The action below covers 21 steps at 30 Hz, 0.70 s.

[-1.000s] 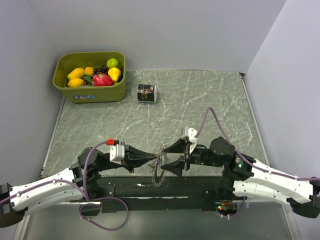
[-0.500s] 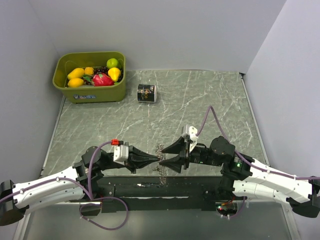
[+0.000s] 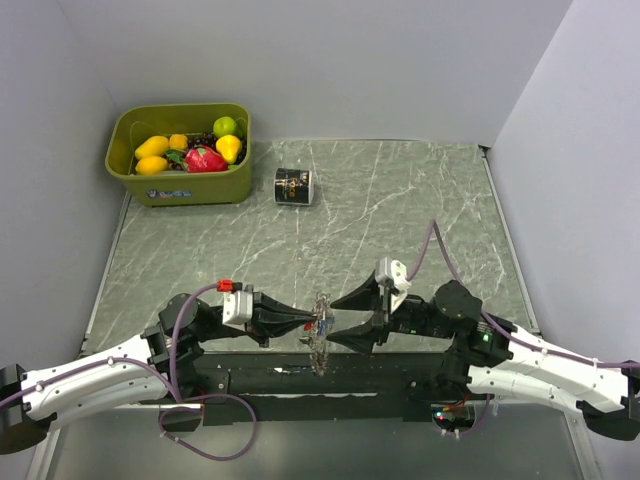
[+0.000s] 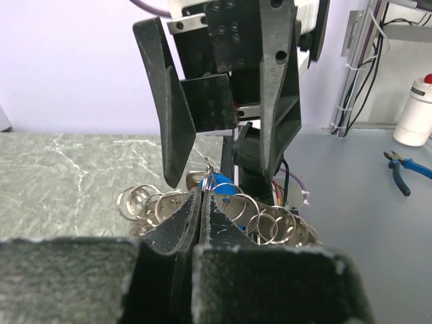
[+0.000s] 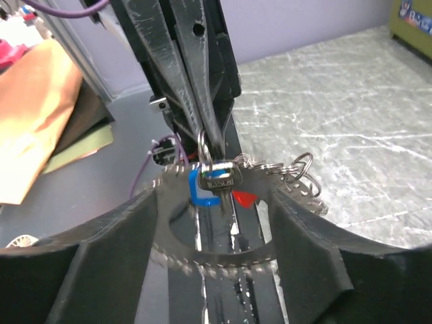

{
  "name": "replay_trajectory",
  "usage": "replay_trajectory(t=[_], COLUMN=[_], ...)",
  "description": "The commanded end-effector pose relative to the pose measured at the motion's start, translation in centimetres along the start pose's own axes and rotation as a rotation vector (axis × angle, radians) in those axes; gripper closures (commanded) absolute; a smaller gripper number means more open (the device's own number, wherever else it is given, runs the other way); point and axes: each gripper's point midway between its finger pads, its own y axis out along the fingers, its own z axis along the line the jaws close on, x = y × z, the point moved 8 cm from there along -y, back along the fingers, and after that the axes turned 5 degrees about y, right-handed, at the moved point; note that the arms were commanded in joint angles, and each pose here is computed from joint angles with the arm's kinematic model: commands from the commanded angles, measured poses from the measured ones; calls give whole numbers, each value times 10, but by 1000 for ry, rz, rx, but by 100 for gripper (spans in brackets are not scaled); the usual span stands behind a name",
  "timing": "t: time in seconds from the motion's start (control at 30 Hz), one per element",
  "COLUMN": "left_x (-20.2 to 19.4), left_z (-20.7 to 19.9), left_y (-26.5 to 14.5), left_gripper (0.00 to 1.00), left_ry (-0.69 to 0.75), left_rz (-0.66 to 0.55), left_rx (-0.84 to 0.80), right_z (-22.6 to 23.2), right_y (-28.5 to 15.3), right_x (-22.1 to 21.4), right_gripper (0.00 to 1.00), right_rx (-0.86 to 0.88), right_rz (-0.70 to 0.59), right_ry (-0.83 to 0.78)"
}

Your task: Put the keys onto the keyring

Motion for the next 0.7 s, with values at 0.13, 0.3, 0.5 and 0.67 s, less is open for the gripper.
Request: replay_trajectory(t=[0.13, 0.3, 0.5, 0.67], left_x=[37, 37, 38, 36], left_z=[0, -1, -2, -2], left_y=[4, 6, 7, 7], left_gripper=[99, 99, 99, 99], left_ry=[58, 52, 48, 42], left_rz=[-132, -133, -135, -135], left_rx=[-13, -28, -37, -44], right_z=[2, 0, -2, -2], right_y=[-4, 6, 17, 19], right_x=[7, 7, 7, 8], right_gripper=[21, 24, 34, 40], right_rx=[-4, 3, 6, 8], right_rz=[-61, -42, -33, -37], right_ry=[-12, 9, 14, 14])
